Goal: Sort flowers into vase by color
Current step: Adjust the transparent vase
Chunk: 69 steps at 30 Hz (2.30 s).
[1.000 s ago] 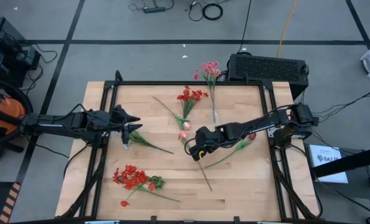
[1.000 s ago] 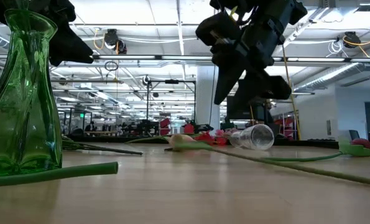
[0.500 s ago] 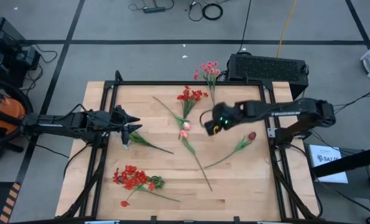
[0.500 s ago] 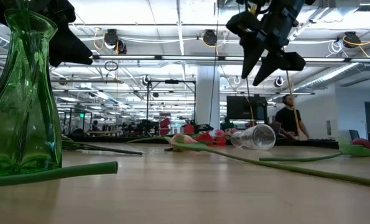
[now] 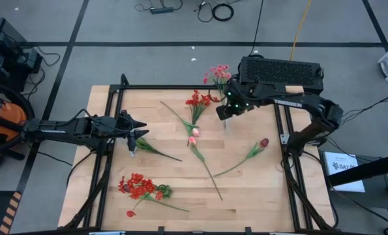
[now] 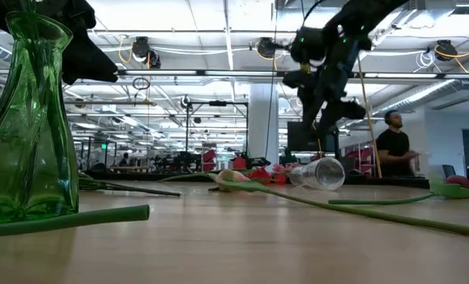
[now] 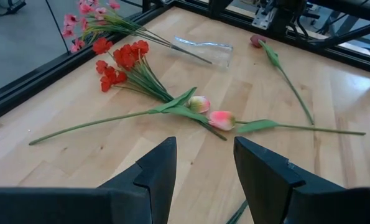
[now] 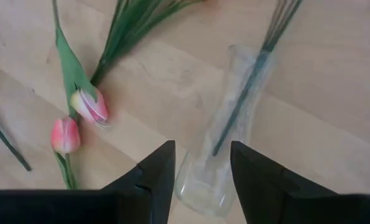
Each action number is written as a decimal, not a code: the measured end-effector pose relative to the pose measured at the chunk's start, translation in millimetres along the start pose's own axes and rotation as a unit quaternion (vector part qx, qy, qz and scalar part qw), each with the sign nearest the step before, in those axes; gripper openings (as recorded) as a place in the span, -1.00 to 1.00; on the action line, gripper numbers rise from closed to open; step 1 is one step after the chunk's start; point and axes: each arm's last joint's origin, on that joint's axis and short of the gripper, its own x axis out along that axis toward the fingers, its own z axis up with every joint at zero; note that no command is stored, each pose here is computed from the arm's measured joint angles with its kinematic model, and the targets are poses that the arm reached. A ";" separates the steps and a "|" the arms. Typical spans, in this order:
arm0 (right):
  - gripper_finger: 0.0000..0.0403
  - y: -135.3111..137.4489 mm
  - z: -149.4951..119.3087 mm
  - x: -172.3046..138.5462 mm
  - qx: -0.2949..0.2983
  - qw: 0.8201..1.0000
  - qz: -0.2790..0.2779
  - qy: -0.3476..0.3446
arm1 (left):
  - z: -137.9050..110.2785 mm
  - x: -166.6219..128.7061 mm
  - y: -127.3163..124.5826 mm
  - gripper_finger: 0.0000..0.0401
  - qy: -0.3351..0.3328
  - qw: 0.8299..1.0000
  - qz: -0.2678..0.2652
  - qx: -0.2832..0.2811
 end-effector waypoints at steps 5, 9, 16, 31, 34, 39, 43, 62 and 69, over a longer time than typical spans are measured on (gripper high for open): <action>-0.09 -10.3 10.9 28.0 -0.005 0.999 0.003 0.039 | 0.0 0.0 0.2 -0.16 -0.001 1.000 0.003 0.000; 0.09 -17.6 15.7 43.1 0.003 0.998 -0.005 0.055 | 0.1 0.0 0.6 -0.16 -0.003 1.000 0.010 0.000; 0.28 -20.6 23.6 65.4 -0.015 0.999 0.004 0.051 | 0.2 -0.1 1.7 -0.16 -0.007 1.000 0.028 0.001; -0.09 -23.9 9.4 105.8 -0.031 0.991 -0.051 0.118 | 0.0 -0.1 1.8 -0.16 -0.007 1.000 0.030 0.001; -0.15 -17.4 2.6 106.2 -0.042 0.990 -0.052 0.127 | 0.0 -0.1 1.9 -0.16 -0.007 1.000 0.030 0.001; -0.15 -9.3 -5.1 106.7 -0.035 0.989 -0.054 0.133 | 0.0 -0.1 1.9 -0.16 -0.007 1.000 0.030 0.001; -0.15 -1.3 -15.6 107.2 -0.049 0.986 -0.058 0.149 | 0.0 -0.1 1.9 -0.16 -0.007 1.000 0.030 0.001; -0.15 46.0 -86.4 97.8 -0.084 0.965 -0.074 0.236 | -0.5 -0.1 2.0 -0.16 -0.004 0.999 0.031 0.013; -0.17 61.2 -115.4 86.3 -0.107 0.957 -0.082 0.256 | -1.8 -0.1 2.4 -0.16 0.003 0.999 0.032 0.021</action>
